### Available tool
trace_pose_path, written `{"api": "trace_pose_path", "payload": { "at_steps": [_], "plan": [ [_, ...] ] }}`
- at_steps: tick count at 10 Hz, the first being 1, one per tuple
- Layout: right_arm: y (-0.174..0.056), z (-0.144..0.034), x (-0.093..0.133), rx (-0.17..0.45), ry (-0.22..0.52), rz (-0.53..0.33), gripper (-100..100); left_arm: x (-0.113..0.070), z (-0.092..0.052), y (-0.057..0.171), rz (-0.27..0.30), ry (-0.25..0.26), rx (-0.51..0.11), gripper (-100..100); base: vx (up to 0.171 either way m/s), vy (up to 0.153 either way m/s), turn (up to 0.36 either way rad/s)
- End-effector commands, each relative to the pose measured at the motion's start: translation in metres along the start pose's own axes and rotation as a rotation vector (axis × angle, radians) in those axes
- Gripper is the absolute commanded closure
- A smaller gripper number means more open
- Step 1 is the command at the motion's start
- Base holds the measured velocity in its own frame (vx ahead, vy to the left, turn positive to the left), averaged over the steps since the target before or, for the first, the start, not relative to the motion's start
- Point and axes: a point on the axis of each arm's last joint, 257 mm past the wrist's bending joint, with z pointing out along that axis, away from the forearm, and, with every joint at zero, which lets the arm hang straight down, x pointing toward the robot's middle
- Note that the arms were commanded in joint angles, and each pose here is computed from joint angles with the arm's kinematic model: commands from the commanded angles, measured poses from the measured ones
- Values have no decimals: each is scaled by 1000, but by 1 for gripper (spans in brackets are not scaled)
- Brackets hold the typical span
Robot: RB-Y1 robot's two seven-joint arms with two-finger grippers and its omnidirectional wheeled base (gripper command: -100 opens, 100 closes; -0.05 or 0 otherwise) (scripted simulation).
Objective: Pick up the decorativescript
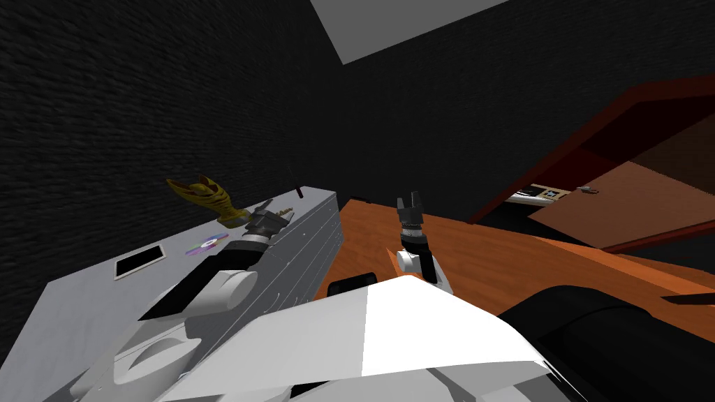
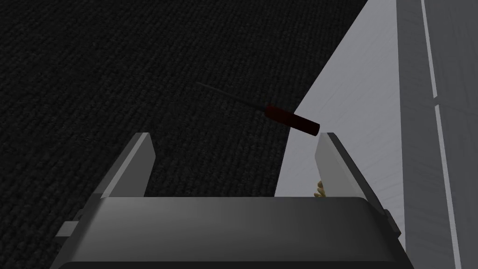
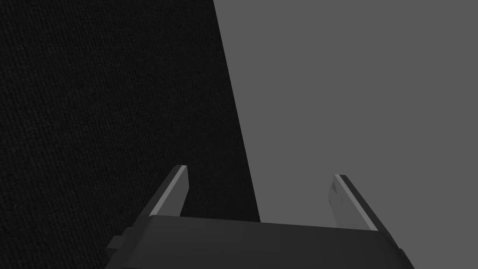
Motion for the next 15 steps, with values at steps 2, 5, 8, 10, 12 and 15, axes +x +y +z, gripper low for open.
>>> {"api": "trace_pose_path", "payload": {
  "at_steps": [2, 5, 8, 10, 12, 15],
  "plan": [
    [0, 0, 0, 0, 0, 0, 0, -8, 3, 6, -38, -16, -59, -100, -37, -17, -86],
    [0, 0, 0, 0, 0, 0, 0, -17, 8, 5, -105, -28, -124, -100, -29, -9, -104],
    [0, 0, 0, 0, 0, 0, 0, -28, 9, 15, -138, -64, -194, -100, -23, 0, -86],
    [0, 0, 0, 0, 0, 0, 0, -36, 9, 19, -173, -89, -242, -100, -16, 10, -92],
    [0, 0, 0, 0, 0, 0, 0, -44, 8, 22, -208, -116, -286, -100, -11, 17, -93],
    [0, 0, 0, 0, 0, 0, 0, -54, 6, 28, -244, -151, -337, -100, -7, 20, -58]
  ]
}}
